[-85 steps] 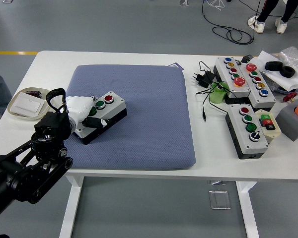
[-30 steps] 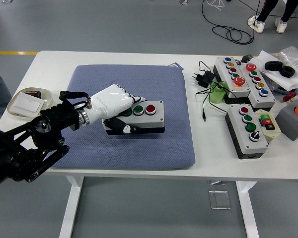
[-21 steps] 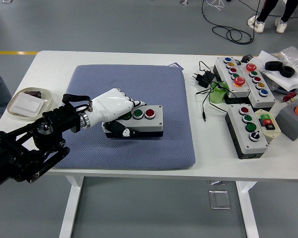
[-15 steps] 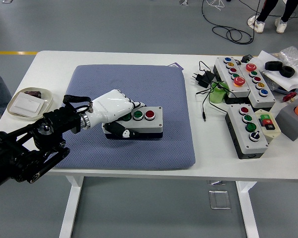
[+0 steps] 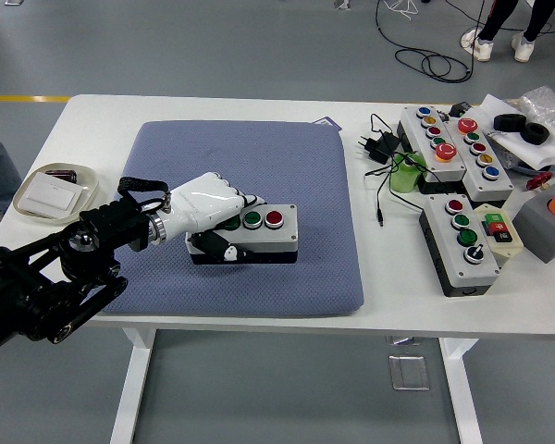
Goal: Pick up the button,place it on the desk,press the button,press the button
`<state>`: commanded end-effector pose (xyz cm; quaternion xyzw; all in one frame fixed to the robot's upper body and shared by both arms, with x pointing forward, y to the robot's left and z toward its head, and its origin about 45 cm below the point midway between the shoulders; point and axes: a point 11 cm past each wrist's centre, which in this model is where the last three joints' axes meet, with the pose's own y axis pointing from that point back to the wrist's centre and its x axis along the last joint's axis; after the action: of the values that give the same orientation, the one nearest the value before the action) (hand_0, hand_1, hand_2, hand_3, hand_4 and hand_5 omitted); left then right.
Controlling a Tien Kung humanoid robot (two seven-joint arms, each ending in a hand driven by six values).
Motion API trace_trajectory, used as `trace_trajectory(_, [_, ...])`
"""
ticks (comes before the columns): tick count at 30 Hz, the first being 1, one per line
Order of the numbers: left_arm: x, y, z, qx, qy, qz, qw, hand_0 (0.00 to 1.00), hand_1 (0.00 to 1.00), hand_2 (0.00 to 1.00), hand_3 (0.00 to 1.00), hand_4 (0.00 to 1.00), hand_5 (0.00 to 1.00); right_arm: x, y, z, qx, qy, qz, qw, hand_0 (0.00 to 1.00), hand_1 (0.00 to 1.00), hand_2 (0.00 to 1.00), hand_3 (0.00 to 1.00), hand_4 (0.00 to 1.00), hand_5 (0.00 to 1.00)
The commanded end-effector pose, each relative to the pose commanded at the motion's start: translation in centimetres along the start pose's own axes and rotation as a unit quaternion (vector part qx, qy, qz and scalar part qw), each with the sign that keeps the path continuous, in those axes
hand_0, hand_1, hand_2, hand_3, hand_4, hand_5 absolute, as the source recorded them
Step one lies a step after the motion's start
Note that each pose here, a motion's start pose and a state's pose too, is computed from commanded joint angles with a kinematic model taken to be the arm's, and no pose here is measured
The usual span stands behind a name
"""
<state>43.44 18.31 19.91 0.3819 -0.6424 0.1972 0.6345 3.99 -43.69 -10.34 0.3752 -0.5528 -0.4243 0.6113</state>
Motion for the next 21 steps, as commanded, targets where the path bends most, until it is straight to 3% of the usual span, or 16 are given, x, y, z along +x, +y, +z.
trace_trajectory(1, [-0.14, 0.02, -0.02, 0.000, 0.002, -0.006, 1.000, 0.285, 0.310, 0.398, 0.766, 0.512, 0.002, 0.01, 0.00, -0.01, 0.000, 0.001, 0.000, 1.000, 0.717, 0.705, 0.778, 0.625, 0.427, 0.263])
trace_trajectory(2, [-0.19, 0.03, -0.04, 0.001, 0.004, -0.008, 1.000, 0.301, 0.342, 0.611, 0.855, 0.512, 0.002, 0.01, 0.00, -0.02, 0.000, 0.001, 0.000, 1.000, 0.716, 0.704, 0.777, 0.625, 0.427, 0.263])
trace_trajectory(7, [-0.44, 0.16, -0.18, 0.002, 0.015, -0.027, 1.000, 0.301, 0.342, 0.611, 0.855, 0.512, 0.002, 0.01, 0.01, -0.03, 0.000, 0.002, 0.000, 1.000, 0.716, 0.704, 0.777, 0.625, 0.427, 0.263])
trace_trajectory(8, [-0.38, 0.18, -0.18, 0.001, 0.016, -0.027, 1.000, 0.381, 0.436, 0.765, 0.907, 0.582, 0.002, 0.01, 0.01, -0.04, 0.000, 0.003, 0.000, 1.000, 0.715, 0.704, 0.776, 0.625, 0.427, 0.260])
trace_trajectory(13, [-0.07, 0.23, -0.20, 0.001, 0.015, -0.025, 1.000, 0.381, 0.436, 0.765, 0.907, 0.582, 0.002, 0.04, 0.01, -0.04, 0.000, 0.005, 0.001, 1.000, 0.715, 0.704, 0.776, 0.625, 0.427, 0.260])
trace_trajectory(14, [-0.02, 0.24, -0.19, 0.001, 0.016, -0.024, 1.000, 0.533, 0.607, 0.856, 0.954, 0.697, 0.052, 0.04, 0.00, -0.02, 0.000, 0.005, 0.001, 1.000, 0.714, 0.702, 0.775, 0.624, 0.426, 0.261])
trace_trajectory(19, [0.02, 0.25, -0.18, 0.001, 0.016, -0.025, 1.000, 0.533, 0.607, 0.856, 0.954, 0.697, 0.052, 0.03, 0.01, -0.04, 0.000, 0.005, 0.000, 1.000, 0.714, 0.702, 0.775, 0.624, 0.426, 0.261])
trace_trajectory(20, [0.00, 0.27, -0.20, 0.002, 0.016, -0.026, 1.000, 0.598, 0.716, 0.914, 0.988, 0.707, 0.123, 0.03, 0.01, -0.04, 0.001, 0.005, 0.000, 1.000, 0.714, 0.702, 0.774, 0.624, 0.426, 0.261])
trace_trajectory(21, [-0.03, 0.28, -0.21, 0.003, 0.017, -0.027, 0.999, 0.598, 0.716, 0.914, 0.988, 0.707, 0.123, 0.02, 0.00, -0.03, 0.001, 0.005, 0.000, 1.000, 0.714, 0.702, 0.774, 0.624, 0.426, 0.261])
